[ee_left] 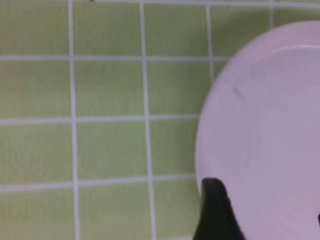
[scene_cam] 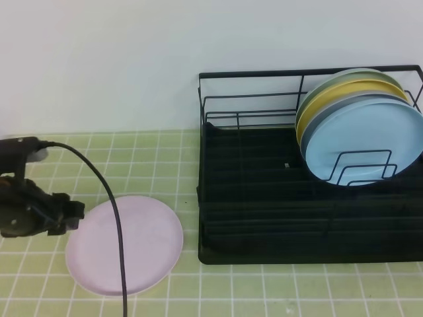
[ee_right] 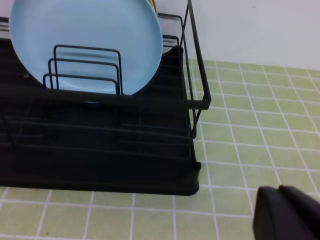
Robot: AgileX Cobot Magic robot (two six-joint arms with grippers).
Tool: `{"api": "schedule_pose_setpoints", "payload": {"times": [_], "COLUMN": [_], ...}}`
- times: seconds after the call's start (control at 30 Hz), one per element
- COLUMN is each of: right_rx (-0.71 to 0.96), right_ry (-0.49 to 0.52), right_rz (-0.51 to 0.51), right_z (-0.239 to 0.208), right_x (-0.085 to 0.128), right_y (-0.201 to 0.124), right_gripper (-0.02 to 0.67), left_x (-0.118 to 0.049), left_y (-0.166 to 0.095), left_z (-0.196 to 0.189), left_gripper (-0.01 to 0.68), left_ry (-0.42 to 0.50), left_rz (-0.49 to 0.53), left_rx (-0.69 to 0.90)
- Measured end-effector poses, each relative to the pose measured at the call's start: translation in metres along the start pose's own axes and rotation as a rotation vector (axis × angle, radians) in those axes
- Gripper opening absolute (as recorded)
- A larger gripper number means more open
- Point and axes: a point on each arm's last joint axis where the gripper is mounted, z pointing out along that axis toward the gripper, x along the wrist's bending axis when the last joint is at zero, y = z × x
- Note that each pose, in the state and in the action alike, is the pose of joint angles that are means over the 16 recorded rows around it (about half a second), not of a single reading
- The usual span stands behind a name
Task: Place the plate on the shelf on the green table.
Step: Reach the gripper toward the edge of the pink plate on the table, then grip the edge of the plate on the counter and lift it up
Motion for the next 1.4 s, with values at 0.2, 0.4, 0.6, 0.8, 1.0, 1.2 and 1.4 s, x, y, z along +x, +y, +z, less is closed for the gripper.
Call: {"api": "schedule_pose_setpoints", "payload": {"times": [0.2,0.4,0.6,0.8,1.0,1.2,1.4], "right_rx": [-0.001,-0.001,-0.001,-0.001,-0.001,-0.001,-0.001], "right_ry": [0.0,0.0,0.0,0.0,0.0,0.0,0.0], "right_rz": [0.0,0.0,0.0,0.0,0.0,0.0,0.0], "right_z": [0.0,0.0,0.0,0.0,0.0,0.0,0.0], "right_x": [0.0,0.0,0.0,0.0,0.0,0.0,0.0], "right_y": [0.0,0.0,0.0,0.0,0.0,0.0,0.0], "right_gripper": [0.007,0.007,0.007,0.006,0.003,-0.001,-0.003], "left_x": [0.007,0.013,0.016,0.017,0.017,0.016,0.016], "left_y": [0.006,0.002,-0.004,-0.006,-0.006,-0.006,-0.006], "left_z": [0.037,0.067,0.083,0.087,0.088,0.088,0.089], "left_gripper": [0.392,0.361,0.295,0.214,0.147,0.103,0.081], "left_ry": [0.018,0.027,0.031,0.031,0.03,0.025,0.018], "left_rz": [0.011,0.011,-0.001,-0.008,-0.012,-0.022,-0.024], "left_rx": [0.063,0.131,0.177,0.193,0.194,0.193,0.194]}}
